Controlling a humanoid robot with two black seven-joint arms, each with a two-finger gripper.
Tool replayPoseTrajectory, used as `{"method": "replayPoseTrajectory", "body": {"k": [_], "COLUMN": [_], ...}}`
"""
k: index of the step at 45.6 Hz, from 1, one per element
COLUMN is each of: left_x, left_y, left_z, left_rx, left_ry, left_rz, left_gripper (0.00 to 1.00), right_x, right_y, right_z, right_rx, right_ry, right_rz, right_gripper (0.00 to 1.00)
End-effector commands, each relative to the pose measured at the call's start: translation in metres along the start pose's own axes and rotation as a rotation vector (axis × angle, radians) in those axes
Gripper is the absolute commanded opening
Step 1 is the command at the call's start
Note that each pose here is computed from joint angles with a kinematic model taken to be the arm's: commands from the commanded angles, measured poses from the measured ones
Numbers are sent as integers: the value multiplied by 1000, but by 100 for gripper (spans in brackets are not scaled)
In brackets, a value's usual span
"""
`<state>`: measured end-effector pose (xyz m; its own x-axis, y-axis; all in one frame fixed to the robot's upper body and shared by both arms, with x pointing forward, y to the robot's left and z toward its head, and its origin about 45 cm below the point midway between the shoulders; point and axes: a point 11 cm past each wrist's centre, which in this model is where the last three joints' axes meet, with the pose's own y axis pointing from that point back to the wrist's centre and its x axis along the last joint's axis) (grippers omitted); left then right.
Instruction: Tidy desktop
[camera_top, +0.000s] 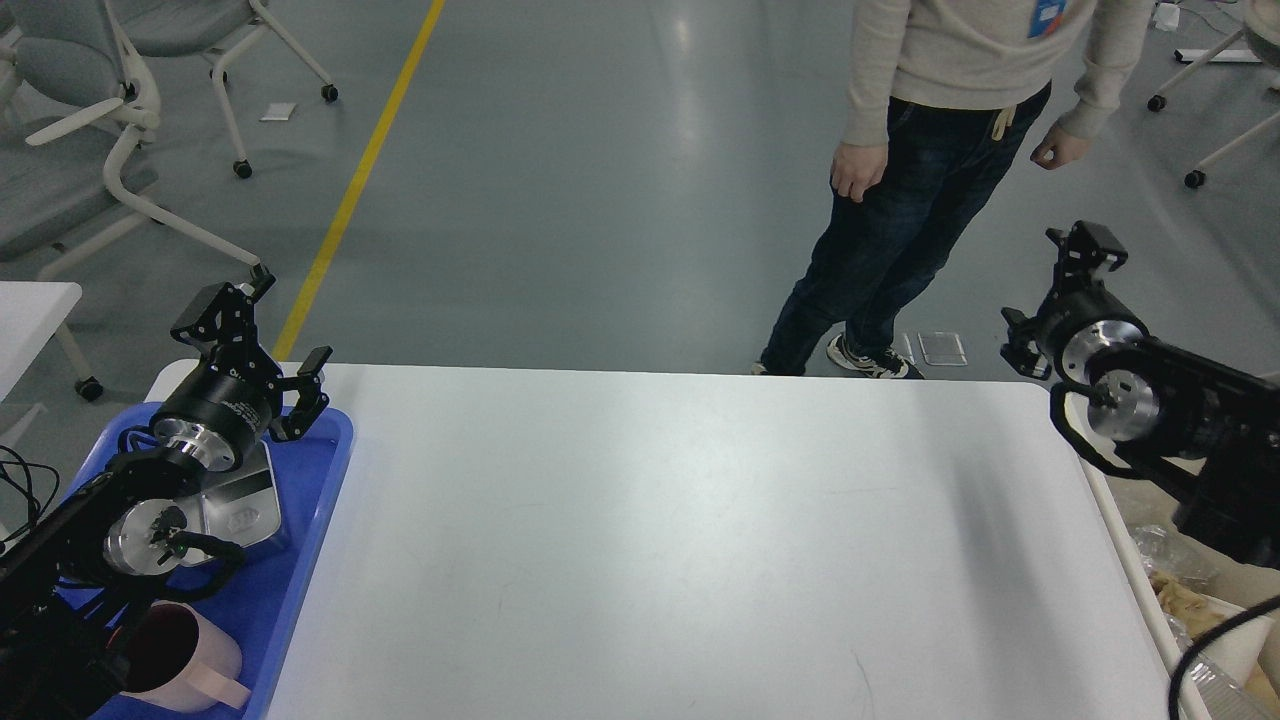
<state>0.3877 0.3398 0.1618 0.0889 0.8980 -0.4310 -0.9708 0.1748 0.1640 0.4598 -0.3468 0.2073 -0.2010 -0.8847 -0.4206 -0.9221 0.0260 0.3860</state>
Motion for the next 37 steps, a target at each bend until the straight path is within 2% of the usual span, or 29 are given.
{"method": "replayPoseTrajectory", "body": {"k": [1, 7, 12, 16, 19, 28, 37], "left_x": [1, 0, 2, 13, 19, 30, 39], "left_y": [1, 0, 2, 10, 12, 20, 23], "left_z": [-4, -1, -4, -6, 0, 7, 28], "left_rx": [6, -11, -11, -20, -49, -99, -176], "left_ry": [9, 27, 63, 140, 196, 258, 300], "left_rz": [5, 8, 15, 42, 62, 90, 106], "left_gripper": [96, 96, 96, 96, 96, 96, 96], "right_x": [-49, -44, -62, -59, -53, -22, 26], "right_y": [-3, 5, 15, 30, 42, 65, 80], "right_z": [-11, -22, -6, 23, 30, 51, 43], "right_rx": [15, 123, 105, 76, 105, 204, 329], "right_ry": [-325, -581, -574, -569, -585, -552, -655], "right_rz": [-168, -275, -350, -376, -404, -406, -338], "right_gripper": [100, 100, 100, 100, 100, 100, 100]}}
